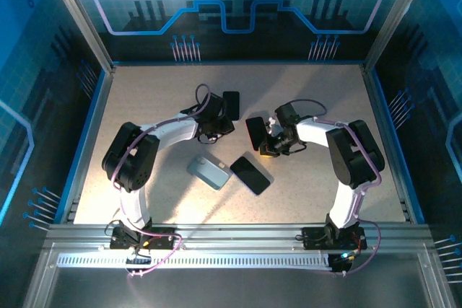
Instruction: Put the phone into the phone case
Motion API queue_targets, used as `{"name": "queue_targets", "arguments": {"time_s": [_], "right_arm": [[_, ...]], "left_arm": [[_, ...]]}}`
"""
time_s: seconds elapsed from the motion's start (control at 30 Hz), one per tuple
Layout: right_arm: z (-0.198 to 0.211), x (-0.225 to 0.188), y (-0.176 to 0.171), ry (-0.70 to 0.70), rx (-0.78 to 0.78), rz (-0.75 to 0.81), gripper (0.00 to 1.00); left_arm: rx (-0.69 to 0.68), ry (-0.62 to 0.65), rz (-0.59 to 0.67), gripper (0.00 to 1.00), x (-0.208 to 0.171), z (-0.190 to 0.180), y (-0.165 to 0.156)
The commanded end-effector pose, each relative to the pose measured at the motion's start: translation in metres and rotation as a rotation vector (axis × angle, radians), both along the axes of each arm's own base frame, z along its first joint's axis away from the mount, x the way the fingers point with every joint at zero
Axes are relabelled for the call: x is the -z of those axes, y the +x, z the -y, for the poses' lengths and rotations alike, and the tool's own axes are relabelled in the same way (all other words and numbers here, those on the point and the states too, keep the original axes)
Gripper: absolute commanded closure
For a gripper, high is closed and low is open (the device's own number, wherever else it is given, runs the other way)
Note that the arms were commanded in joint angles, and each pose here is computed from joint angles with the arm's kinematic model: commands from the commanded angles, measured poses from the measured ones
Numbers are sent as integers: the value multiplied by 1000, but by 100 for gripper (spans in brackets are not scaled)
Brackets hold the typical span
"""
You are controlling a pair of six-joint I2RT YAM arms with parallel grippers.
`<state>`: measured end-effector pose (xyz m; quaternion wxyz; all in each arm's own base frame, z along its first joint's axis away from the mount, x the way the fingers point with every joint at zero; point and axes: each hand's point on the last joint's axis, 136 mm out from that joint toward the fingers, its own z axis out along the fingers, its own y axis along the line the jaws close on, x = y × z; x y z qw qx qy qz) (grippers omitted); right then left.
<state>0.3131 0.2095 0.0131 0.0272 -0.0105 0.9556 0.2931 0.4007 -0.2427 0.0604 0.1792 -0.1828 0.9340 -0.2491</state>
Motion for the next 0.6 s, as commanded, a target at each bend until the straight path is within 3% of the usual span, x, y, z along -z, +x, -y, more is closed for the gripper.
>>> {"name": "queue_targets", "arguments": {"time_s": [0.0, 0.57], "right_arm": [[-13, -2, 23, 30, 5, 53, 100], [-26, -2, 65, 66, 42, 87, 100]], "left_arm": [[-15, -3, 15, 76, -7, -5, 0], [-19, 7, 5, 76, -5, -9, -1]]}}
